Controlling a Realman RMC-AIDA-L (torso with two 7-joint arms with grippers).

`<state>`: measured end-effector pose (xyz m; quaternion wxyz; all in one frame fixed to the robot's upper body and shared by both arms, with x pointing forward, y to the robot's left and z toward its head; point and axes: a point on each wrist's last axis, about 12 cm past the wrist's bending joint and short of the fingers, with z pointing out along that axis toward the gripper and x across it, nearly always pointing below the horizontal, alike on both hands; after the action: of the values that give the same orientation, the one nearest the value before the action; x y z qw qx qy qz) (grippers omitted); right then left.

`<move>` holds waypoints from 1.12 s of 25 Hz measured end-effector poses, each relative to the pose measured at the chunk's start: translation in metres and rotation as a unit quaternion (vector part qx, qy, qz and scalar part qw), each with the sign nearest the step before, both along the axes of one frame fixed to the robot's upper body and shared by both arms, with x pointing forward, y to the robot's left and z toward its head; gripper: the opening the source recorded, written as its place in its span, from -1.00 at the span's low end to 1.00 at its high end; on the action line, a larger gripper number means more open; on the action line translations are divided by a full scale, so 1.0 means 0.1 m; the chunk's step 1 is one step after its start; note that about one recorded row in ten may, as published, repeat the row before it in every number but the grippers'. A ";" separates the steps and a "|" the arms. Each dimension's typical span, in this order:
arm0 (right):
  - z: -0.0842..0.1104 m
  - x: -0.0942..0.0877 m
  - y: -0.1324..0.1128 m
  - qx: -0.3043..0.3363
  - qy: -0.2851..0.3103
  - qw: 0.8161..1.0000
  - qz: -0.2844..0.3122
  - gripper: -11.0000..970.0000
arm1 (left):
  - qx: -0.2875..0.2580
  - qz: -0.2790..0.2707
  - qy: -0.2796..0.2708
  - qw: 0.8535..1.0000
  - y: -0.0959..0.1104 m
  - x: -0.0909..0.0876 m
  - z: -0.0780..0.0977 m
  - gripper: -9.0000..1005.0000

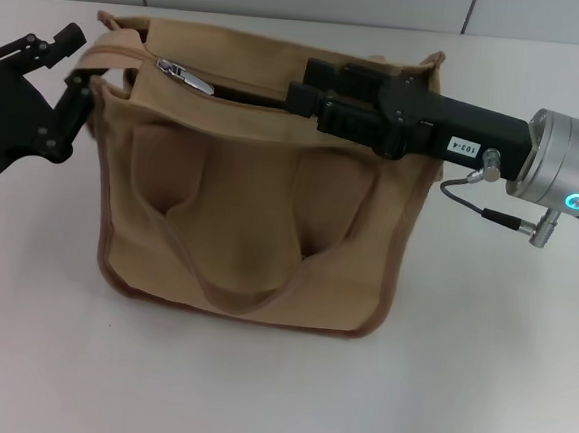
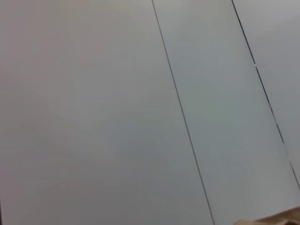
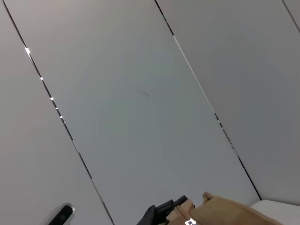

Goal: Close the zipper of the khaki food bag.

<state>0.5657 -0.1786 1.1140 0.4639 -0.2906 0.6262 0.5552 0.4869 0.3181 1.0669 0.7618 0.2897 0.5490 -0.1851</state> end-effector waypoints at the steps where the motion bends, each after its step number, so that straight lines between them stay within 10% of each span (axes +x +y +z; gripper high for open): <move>1: 0.00 0.00 0.00 0.000 0.000 1.000 0.000 0.32 | 0.000 0.000 0.000 1.000 0.00 0.00 0.00 -0.29; 12: 0.00 0.00 -0.02 0.000 0.000 1.000 -0.004 0.32 | -0.015 -0.007 -0.015 1.000 -0.04 0.00 0.04 -0.89; 28: 0.08 0.01 0.05 -0.012 -0.083 0.996 0.016 0.32 | -0.094 -0.100 -0.054 0.989 -0.48 0.21 0.25 -0.89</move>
<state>0.5669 -0.1734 1.1216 0.5014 -0.3515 0.5875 0.5291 0.5082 0.2700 1.0918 0.7921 0.2795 0.4555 -0.2949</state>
